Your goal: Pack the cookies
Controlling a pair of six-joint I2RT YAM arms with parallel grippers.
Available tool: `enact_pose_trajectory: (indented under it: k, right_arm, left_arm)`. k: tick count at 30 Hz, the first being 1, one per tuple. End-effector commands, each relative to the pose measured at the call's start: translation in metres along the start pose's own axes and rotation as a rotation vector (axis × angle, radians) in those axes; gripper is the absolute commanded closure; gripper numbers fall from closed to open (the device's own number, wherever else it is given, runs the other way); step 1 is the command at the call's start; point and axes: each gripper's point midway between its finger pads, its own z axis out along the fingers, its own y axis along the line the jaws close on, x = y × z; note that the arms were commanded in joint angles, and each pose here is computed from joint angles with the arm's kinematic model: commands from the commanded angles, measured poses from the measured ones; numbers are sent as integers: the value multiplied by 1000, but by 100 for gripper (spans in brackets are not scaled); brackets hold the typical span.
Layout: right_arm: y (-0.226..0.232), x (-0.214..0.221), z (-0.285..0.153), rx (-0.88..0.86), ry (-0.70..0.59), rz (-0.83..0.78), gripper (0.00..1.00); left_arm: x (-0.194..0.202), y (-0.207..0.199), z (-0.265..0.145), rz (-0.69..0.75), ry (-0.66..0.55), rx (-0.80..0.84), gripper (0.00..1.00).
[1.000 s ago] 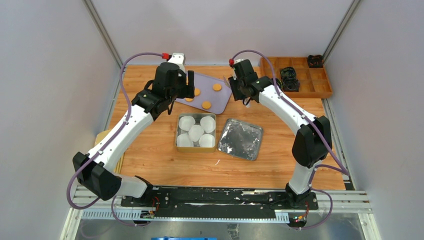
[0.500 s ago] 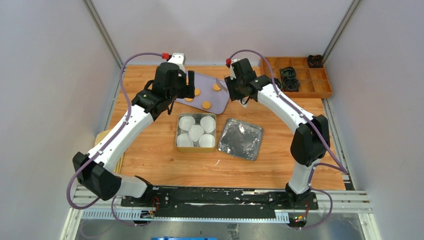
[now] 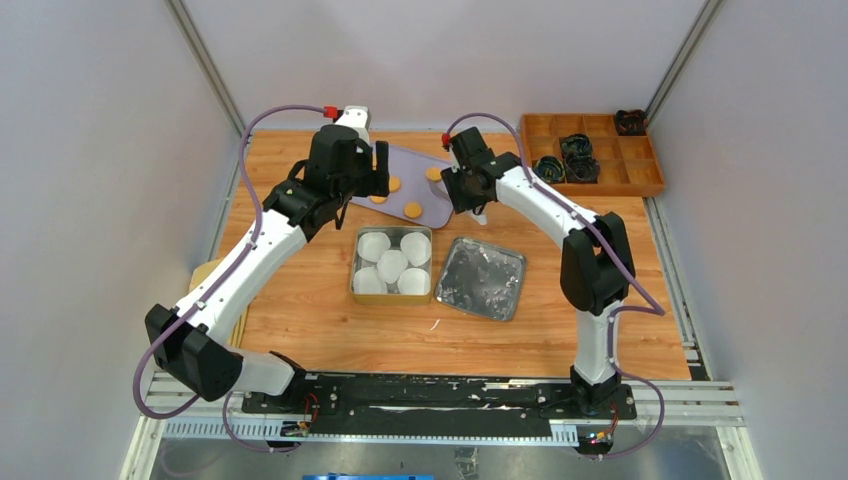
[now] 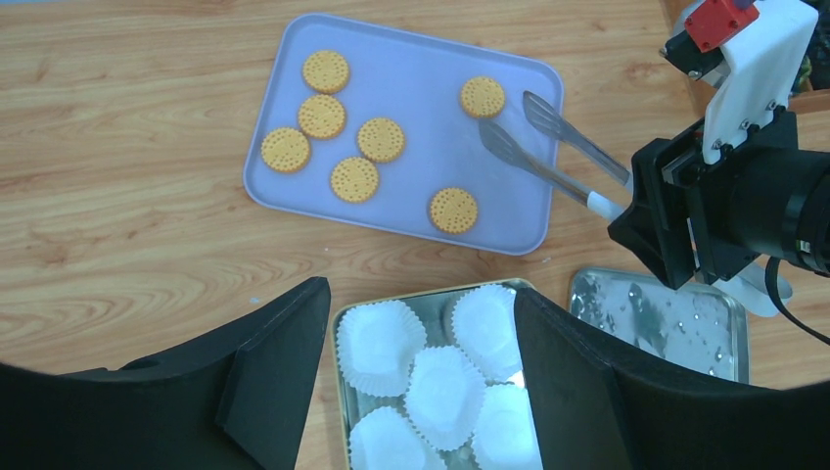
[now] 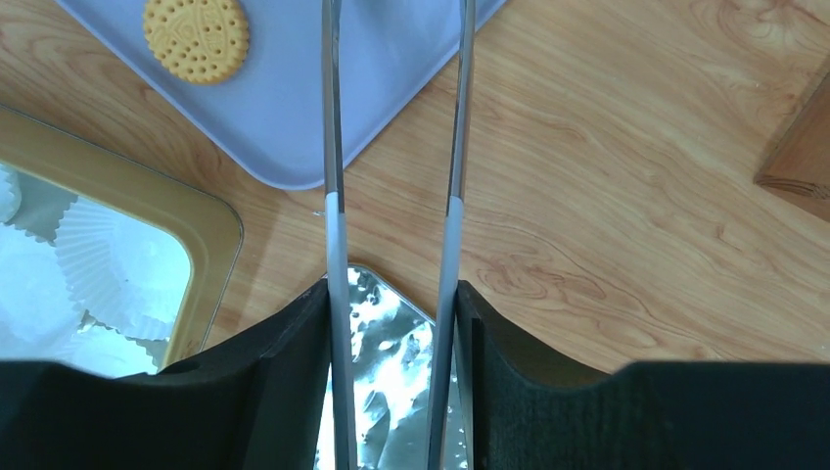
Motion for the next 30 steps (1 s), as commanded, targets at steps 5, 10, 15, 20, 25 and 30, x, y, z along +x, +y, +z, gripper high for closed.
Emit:
enact_pose_trajectory:
  k: [5,10,15,20,25,30]
  right_arm:
    - [2,-8,16,39,10,-17,51]
    - [4,-12,34,39,28,-18,52]
    - [2,-13,38,56,28,-12,96]
    - [1,-16,27,53,12,-12,100]
    - [8,-33,-2,1,-57,-5,100]
    - [11,-47,-25,-31,-109,3,100]
  left_arm:
    - [-6,3,-6,4,-26,-8,25]
    - [-4,6,-3,13,-19,-21,25]
    - [-2,9,-3,23,-17,-35,25]
    - [-2,8,-2,22,-15,-33,25]
    - [-3,8,-4,18,-18,-32,25]
    - [-4,7,-6,12,-22,-26,25]
